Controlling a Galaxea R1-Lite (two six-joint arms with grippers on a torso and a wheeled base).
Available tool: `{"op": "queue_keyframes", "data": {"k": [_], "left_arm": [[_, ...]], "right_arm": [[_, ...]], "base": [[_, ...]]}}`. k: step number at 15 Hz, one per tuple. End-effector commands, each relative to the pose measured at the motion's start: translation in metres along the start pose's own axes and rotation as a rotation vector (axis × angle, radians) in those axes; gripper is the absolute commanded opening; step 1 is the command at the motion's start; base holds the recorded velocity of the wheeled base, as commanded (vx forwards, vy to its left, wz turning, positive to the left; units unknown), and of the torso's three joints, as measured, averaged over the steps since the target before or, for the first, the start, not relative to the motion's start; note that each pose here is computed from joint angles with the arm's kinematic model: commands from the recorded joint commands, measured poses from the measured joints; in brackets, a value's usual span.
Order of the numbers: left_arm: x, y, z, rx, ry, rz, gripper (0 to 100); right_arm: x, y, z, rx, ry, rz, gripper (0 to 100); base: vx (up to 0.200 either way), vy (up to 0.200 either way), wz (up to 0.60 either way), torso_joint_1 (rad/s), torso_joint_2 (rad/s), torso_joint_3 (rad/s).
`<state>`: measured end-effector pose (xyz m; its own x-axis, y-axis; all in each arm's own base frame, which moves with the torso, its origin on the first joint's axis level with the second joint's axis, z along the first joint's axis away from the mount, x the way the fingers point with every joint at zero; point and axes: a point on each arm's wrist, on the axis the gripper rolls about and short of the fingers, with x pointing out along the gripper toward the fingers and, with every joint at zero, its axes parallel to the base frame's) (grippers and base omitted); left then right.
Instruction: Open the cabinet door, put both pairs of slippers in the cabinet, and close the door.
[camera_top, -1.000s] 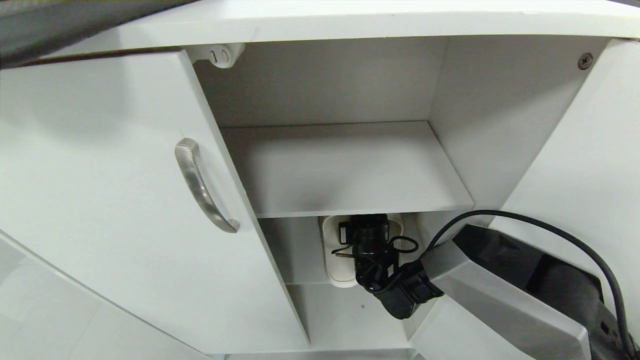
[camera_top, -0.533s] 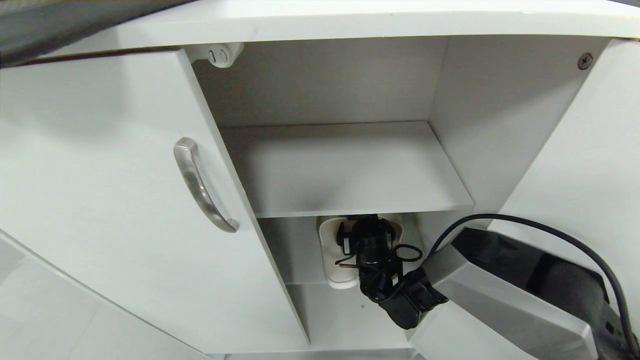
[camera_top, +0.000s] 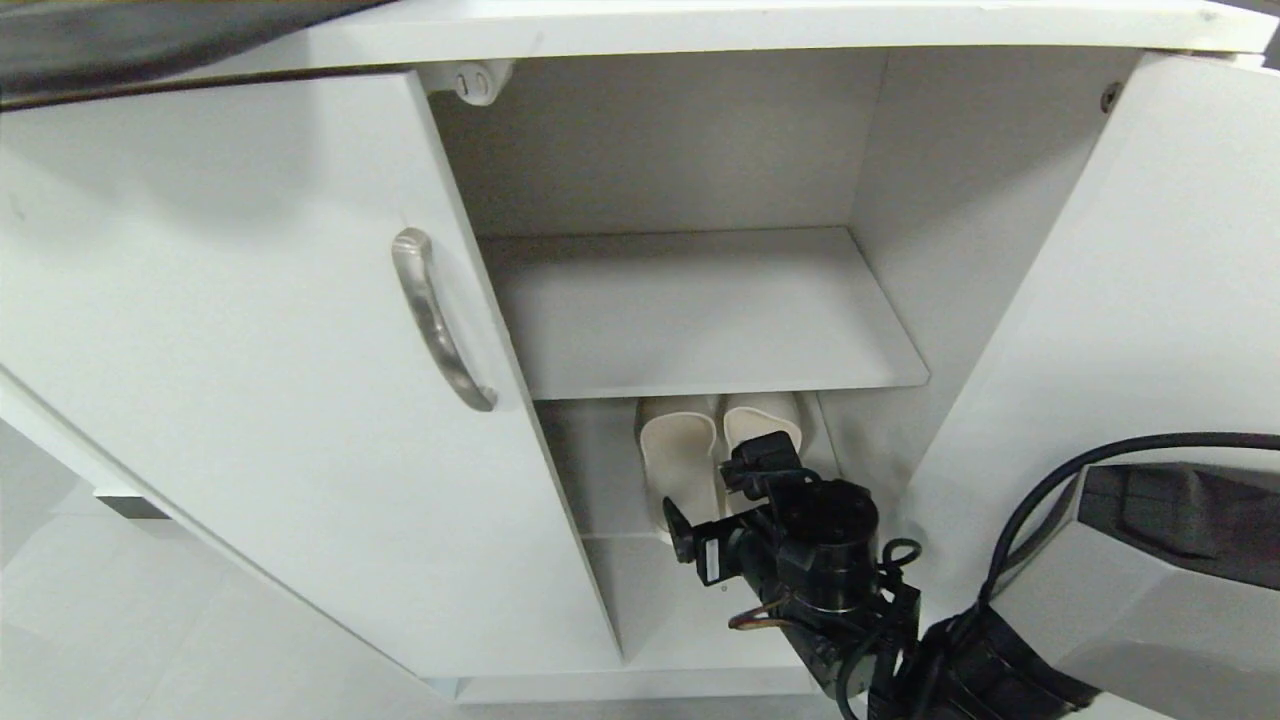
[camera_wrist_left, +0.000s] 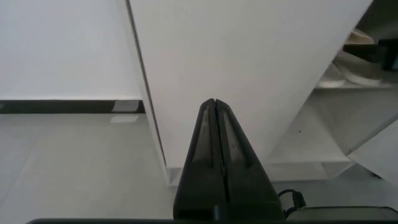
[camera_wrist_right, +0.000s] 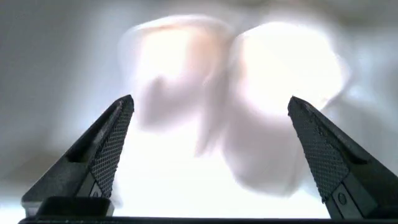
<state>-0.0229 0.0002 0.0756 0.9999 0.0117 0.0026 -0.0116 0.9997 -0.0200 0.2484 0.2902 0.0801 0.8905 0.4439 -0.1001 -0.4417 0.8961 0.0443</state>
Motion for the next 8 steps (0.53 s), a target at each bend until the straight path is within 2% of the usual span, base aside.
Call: {"op": "queue_keyframes", "data": {"k": [1, 4, 7, 8], "left_arm": [[0.000, 0.000, 0.000, 0.000, 0.001, -0.001, 0], [0.000, 0.000, 0.000, 0.000, 0.001, 0.001, 0], [0.000, 0.000, 0.000, 0.002, 0.001, -0.001, 0], [0.000, 0.000, 0.000, 0.003, 0.001, -0.002, 0]], "right_arm": [[-0.025, -0.016, -0.003, 0.004, 0.027, 0.126, 100], [-0.032, -0.016, -0.008, 0.002, 0.052, 0.183, 100], [-0.055, -0.012, 0.001, 0.081, 0.051, 0.360, 100], [-0.057, -0.013, 0.002, 0.089, 0.053, 0.375, 100]], "base": [[-0.200, 0.000, 0.00, -0.002, 0.00, 0.007], [-0.200, 0.000, 0.00, 0.002, 0.00, 0.002], [-0.200, 0.000, 0.00, 0.004, 0.01, 0.002], [0.000, 0.000, 0.00, 0.000, 0.00, 0.000]]}}
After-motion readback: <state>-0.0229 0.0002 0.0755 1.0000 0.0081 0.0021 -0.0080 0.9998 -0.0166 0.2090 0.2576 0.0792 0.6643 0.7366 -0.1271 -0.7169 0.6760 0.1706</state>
